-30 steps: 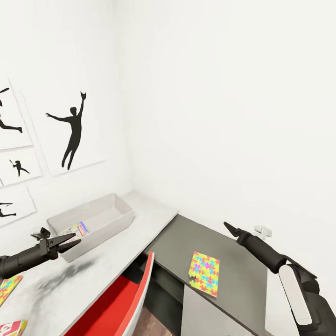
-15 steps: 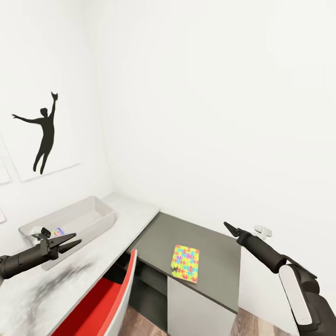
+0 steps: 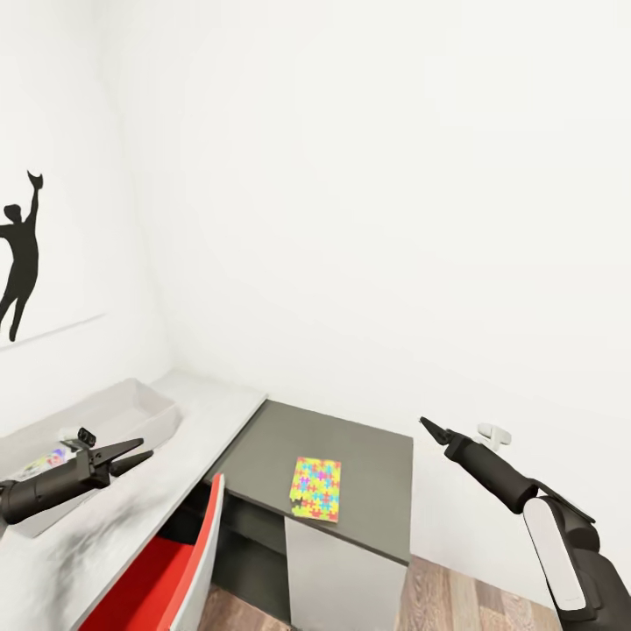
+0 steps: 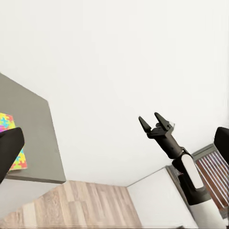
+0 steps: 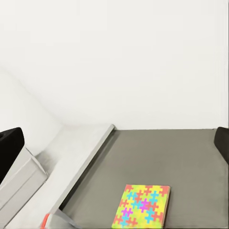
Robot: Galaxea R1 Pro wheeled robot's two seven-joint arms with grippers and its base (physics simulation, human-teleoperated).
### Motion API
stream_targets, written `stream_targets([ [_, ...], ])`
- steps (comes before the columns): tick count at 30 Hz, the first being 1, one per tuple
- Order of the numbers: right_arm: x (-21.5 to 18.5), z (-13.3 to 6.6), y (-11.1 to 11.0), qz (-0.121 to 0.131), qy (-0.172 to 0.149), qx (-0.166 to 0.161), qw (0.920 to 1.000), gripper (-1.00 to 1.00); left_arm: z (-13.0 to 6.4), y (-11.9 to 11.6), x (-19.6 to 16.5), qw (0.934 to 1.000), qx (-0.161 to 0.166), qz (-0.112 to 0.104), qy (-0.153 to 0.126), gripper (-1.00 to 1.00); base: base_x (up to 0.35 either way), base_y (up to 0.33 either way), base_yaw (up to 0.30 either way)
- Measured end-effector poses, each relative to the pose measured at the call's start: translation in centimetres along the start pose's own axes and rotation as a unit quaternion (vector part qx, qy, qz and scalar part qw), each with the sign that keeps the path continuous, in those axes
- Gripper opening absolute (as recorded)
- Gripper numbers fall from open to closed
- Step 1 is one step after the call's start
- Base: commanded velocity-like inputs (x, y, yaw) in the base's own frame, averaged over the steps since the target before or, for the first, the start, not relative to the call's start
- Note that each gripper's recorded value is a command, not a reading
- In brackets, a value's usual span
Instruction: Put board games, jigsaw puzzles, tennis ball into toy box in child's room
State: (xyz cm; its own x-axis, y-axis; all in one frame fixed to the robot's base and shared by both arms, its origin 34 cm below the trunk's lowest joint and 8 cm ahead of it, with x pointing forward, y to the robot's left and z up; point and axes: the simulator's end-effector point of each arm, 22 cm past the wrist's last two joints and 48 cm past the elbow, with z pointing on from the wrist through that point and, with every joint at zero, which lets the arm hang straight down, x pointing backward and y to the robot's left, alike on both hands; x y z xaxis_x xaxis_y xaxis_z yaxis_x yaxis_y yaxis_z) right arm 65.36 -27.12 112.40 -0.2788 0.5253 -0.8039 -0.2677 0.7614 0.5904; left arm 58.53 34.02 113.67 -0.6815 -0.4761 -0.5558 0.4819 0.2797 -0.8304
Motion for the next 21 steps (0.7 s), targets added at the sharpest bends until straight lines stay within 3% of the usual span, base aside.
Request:
stream_targets([
  [21,-0.01,-0.12,-0.04,0.003,-0.001,0.001,1.0,1.0,0.02,-0.32,0.0,1.0,0.001,0.003,0.001,1.0,-0.157,0.0,-0.279],
])
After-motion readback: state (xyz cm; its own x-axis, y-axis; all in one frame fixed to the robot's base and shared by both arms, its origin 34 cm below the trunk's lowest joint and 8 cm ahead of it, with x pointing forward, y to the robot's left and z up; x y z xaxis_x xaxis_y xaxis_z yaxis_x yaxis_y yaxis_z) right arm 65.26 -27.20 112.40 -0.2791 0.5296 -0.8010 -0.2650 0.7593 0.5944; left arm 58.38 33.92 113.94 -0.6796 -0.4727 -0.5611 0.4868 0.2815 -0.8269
